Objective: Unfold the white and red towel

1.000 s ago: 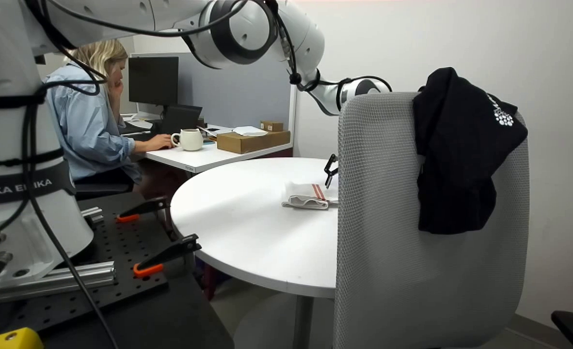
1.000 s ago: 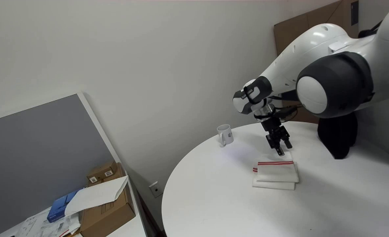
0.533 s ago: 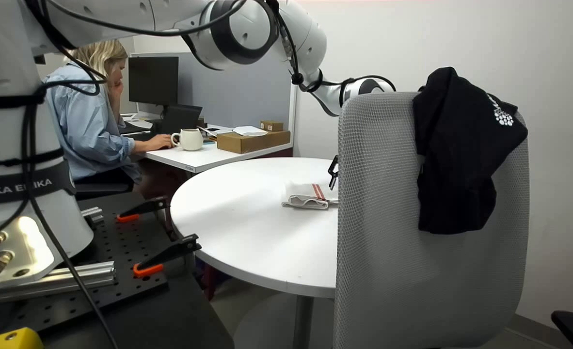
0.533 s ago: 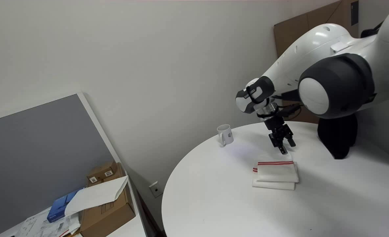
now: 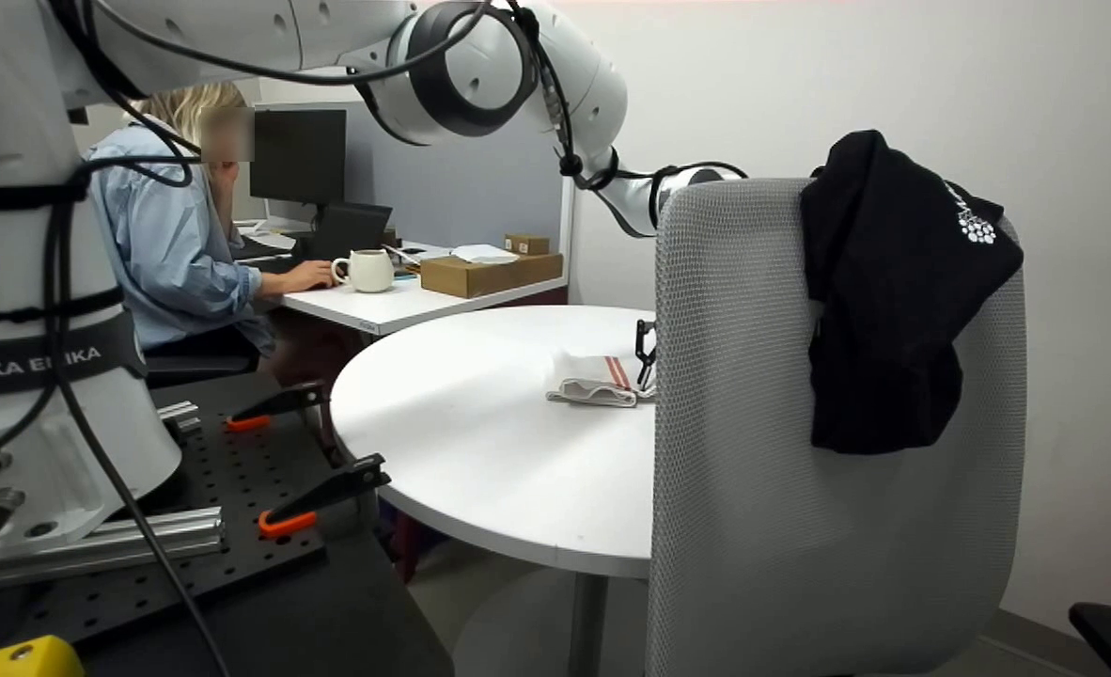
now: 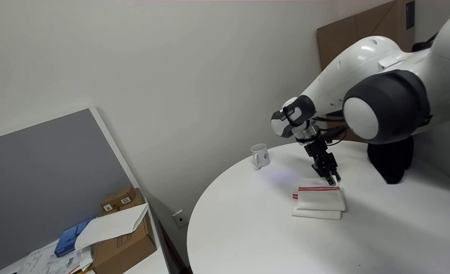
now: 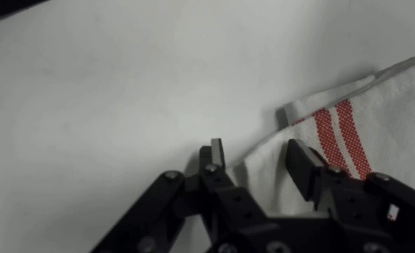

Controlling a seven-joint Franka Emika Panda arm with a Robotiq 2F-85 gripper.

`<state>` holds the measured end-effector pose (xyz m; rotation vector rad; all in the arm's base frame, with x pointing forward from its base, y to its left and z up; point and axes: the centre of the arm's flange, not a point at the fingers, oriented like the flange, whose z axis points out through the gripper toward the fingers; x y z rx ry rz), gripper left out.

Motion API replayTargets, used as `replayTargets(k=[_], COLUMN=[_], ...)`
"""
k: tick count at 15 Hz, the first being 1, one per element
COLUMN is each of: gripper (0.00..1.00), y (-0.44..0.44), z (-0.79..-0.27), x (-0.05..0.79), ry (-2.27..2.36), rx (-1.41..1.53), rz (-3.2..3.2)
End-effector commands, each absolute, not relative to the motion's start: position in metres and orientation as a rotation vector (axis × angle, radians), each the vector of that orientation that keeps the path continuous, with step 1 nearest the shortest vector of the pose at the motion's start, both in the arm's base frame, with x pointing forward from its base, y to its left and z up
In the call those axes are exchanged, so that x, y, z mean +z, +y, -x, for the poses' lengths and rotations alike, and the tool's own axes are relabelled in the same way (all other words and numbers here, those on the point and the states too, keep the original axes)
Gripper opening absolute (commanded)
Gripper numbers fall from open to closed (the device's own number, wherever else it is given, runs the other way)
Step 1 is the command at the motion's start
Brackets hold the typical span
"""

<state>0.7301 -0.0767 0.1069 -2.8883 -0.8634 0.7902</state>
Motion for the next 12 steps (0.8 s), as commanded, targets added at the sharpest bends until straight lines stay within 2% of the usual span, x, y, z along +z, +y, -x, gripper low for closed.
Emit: replayTargets(k=[1,4,12], gripper=[0.19,0.00,0.02], y=[-0.069,-0.061,-0.030], z=[-0.745,-0.745,-0.753], x=[0.109,0.119,0.189], ry=[-0.874,-0.886,-0.915], rx=[0.798,0.790,0.703], rz=[2.893,2.900,2.940])
